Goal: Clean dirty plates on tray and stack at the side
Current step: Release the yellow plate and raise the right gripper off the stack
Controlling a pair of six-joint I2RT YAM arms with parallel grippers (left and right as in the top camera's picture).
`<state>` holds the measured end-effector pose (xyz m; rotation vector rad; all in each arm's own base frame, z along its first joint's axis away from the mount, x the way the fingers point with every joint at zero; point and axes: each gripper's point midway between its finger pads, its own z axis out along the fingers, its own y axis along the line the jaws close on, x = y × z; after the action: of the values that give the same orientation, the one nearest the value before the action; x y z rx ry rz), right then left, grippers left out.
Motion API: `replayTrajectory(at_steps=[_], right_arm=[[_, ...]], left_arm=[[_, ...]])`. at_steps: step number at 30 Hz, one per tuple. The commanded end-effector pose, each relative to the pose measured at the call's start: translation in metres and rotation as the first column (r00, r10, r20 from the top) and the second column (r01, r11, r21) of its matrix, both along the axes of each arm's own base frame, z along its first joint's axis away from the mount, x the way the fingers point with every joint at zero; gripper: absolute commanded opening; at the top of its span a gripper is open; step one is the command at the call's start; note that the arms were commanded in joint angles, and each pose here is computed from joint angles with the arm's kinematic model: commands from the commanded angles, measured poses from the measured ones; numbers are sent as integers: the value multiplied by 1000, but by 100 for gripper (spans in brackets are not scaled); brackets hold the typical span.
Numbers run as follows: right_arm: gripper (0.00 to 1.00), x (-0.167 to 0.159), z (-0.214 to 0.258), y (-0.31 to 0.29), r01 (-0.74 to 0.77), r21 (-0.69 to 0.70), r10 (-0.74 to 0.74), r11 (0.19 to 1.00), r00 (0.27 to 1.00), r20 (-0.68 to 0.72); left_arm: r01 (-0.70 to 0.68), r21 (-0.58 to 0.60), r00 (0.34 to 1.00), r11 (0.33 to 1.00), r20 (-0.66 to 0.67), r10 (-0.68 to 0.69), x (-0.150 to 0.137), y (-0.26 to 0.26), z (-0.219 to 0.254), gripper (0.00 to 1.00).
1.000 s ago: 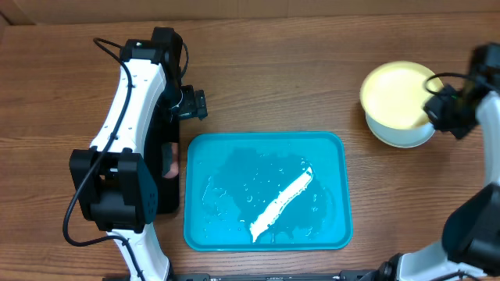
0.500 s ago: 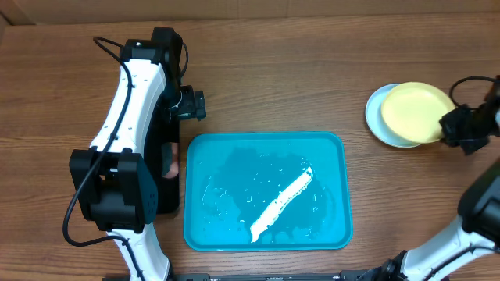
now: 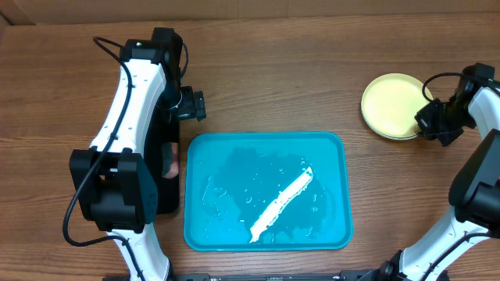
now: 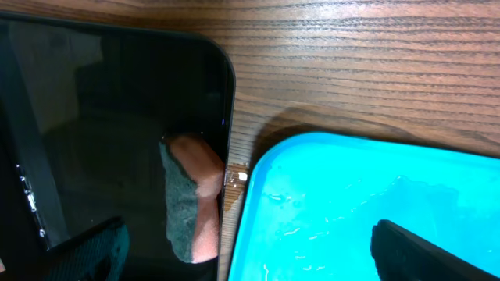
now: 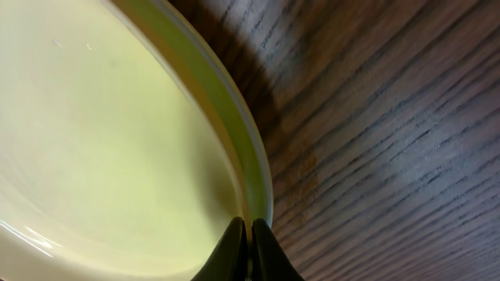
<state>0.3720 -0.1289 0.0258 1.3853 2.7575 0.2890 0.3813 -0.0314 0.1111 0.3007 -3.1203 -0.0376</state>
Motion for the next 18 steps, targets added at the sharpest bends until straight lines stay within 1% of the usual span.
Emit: replayTrajectory(at_steps=[1,3,4,5,6,7,9,11,12,14,15,18], right_arm=[[4,-4,-8,6,-20,-2,20,1000,999,-38],[4,-5,-7,6,-29,0,29,1000,999,-41],[7,-6,-7,7,-38,0,38,999,998,-43],[17,-6,-7,7,-49,1,49,999,998,-43],[23,-7,-7,7,-55,0,55,999,998,-44],[25,-7,-6,7,-57,1,57,998,997,-45],[28,-5,-1,7,-62,-4,62,998,997,-35],[34,-2,10,5,-68,-22,68,997,997,-21],[35,0,16,4,-69,-33,68,997,998,-12],[36,6,35,1,-70,-59,71,996,997,24],[40,9,45,1,-70,-70,74,995,996,44],[43,15,81,0,-69,-101,80,992,991,112]], left_arm=[[15,7,999,1000,50,-16,5,1,16,100],[15,7,999,1000,49,-16,5,1,16,100],[15,7,999,1000,48,-16,5,1,16,99],[15,7,999,1000,47,-16,4,1,16,99],[15,7,999,1000,46,-16,4,1,16,100],[15,7,999,1000,46,-16,4,1,16,100],[15,7,999,1000,47,-16,4,1,16,100],[15,7,999,1000,46,-16,4,1,16,100],[15,7,999,1000,46,-16,4,1,16,100],[16,7,999,1000,44,-16,4,1,16,100],[15,7,999,1000,43,-16,3,2,16,100],[15,7,999,1000,42,-16,3,1,16,100]])
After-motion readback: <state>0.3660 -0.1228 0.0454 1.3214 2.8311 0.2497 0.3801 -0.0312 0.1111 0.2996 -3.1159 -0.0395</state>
